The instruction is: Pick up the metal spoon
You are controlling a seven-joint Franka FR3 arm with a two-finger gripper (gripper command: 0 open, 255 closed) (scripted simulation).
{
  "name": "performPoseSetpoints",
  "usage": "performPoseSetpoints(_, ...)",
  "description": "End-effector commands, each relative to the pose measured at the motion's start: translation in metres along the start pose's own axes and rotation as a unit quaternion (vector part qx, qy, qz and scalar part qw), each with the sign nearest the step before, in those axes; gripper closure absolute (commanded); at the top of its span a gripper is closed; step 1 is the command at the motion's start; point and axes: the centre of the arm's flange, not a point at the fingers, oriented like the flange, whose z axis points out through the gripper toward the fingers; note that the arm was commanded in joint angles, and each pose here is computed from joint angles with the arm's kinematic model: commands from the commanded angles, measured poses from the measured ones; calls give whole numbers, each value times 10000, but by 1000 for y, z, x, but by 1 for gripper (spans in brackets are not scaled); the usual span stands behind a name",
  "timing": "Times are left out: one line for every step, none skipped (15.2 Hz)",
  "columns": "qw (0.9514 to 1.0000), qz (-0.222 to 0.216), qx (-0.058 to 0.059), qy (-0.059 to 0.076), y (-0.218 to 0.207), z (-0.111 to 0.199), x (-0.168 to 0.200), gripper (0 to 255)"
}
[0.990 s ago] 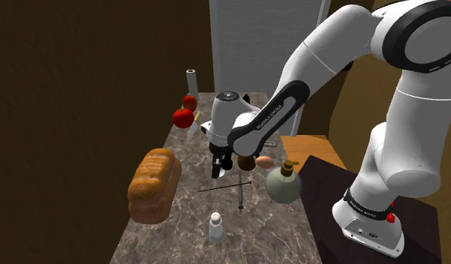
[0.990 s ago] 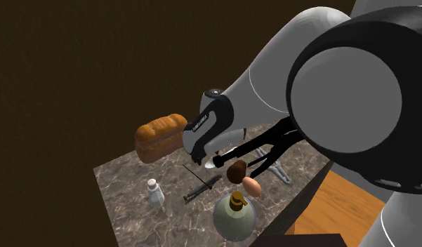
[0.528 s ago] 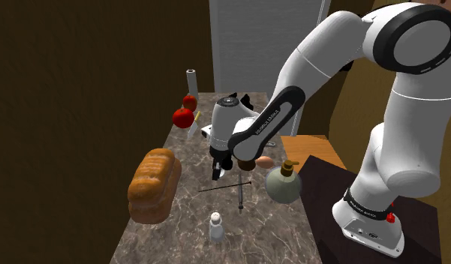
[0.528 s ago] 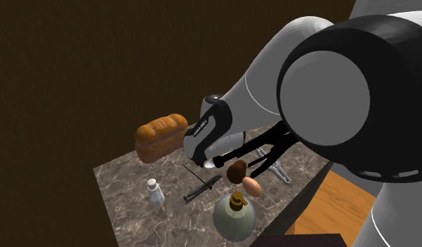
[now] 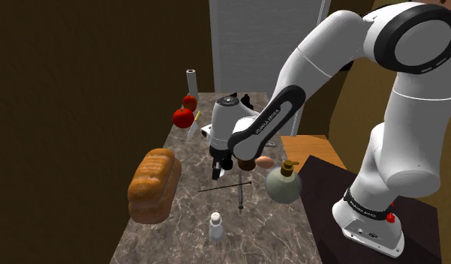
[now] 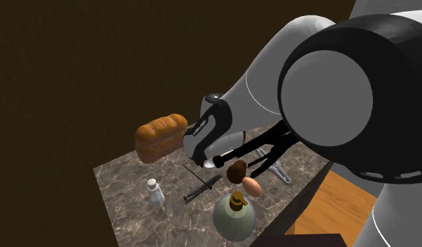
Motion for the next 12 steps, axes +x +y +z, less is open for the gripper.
performPoseSetpoints(10000,3,1,-7,0,-7,0,255)
performPoseSetpoints(10000,3,1,-7,0,-13,1,255)
performPoseSetpoints(10000,3,1,-7,1,-18,2,255)
performPoseSetpoints(10000,3,1,-7,1,-23,3,255)
performPoseSetpoints(10000,3,1,-7,1,-28,4,255)
performPoseSetpoints(10000,3,1,-7,1,-33,5,255)
performPoseSetpoints(10000,3,1,-7,1,-39,6,255)
performPoseSetpoints(10000,3,1,-7,2,-44,7,255)
performPoseSetpoints(10000,3,1,-7,2,-49,8,255)
performPoseSetpoints(10000,3,1,-7,2,-54,9,255)
performPoseSetpoints(10000,3,1,-7,2,-59,10,255)
performPoseSetpoints(10000,3,1,-7,2,-65,11,255)
